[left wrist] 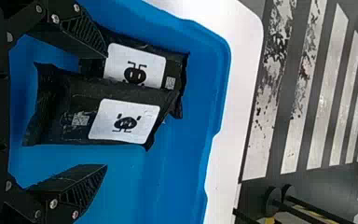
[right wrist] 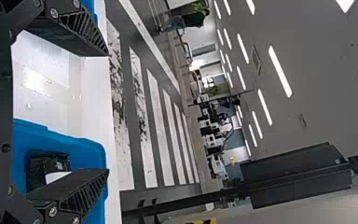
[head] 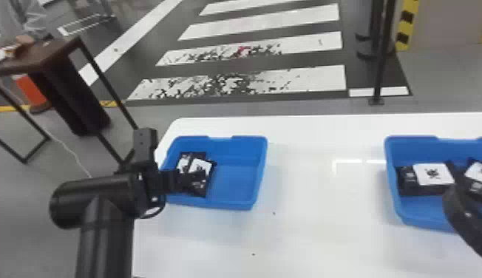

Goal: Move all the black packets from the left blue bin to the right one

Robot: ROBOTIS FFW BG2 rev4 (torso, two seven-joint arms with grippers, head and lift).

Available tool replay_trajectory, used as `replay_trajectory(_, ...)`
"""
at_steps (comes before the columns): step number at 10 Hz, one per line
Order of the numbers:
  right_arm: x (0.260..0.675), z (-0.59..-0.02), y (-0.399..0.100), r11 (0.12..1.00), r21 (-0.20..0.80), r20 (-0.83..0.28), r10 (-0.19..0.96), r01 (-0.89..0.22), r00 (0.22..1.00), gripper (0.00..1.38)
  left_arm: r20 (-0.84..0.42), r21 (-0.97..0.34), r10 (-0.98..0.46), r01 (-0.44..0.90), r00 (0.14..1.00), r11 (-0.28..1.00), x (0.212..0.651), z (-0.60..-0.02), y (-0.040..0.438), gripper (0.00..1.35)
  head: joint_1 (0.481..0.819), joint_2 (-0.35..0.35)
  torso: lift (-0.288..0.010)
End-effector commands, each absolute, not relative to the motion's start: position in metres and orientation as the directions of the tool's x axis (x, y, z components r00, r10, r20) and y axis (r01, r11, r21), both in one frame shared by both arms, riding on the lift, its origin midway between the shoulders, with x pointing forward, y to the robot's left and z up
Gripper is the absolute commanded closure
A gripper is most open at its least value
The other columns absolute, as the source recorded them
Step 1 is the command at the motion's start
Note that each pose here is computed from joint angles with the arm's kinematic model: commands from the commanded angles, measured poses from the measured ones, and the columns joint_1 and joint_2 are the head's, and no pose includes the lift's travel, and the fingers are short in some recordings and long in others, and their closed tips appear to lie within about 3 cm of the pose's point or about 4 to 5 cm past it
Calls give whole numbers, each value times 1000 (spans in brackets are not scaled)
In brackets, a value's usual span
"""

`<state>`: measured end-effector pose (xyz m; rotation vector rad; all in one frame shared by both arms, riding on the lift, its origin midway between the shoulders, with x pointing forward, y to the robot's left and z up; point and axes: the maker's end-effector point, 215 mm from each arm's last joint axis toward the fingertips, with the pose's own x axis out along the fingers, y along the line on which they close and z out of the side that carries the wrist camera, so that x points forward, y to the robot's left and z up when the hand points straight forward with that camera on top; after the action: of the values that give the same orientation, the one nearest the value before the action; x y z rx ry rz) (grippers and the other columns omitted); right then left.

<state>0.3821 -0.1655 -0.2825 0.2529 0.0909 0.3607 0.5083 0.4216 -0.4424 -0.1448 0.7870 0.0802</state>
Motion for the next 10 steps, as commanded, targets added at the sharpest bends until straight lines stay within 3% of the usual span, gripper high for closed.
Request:
replay_trajectory(1,383,-284,-164,902,265,-46,365,-341,930,142,-731,-110,3,-122,683,986,513,-454,416,211,695,317,-140)
replay_trajectory(3,383,-287,-164,898,278,-51,367,-340,929,142,-745,-112,1,-127,667,986,516,-463,416,214,695,306,-140)
replay_trajectory(4,382,-289,-164,896,284,-53,371,-342,927,142,-755,-114,2,-134,656,984,519,-468,417,321,695,304,-140)
replay_trajectory(5,382,-291,-163,895,286,-57,372,-342,926,140,-766,-124,-6,-138,643,983,520,-476,416,642,695,305,-140)
replay_trajectory(7,382,-293,-163,892,297,-61,374,-341,925,142,-754,-122,-4,-134,657,983,525,-478,417,1085,695,305,-140)
replay_trajectory(8,382,-295,-162,889,304,-65,379,-343,923,142,-745,-99,7,-120,667,988,528,-476,417,1205,695,306,-140)
replay_trajectory(10,381,-297,-161,885,312,-69,383,-345,921,142,-725,-118,-21,-93,689,989,533,-474,409,1207,695,305,-140)
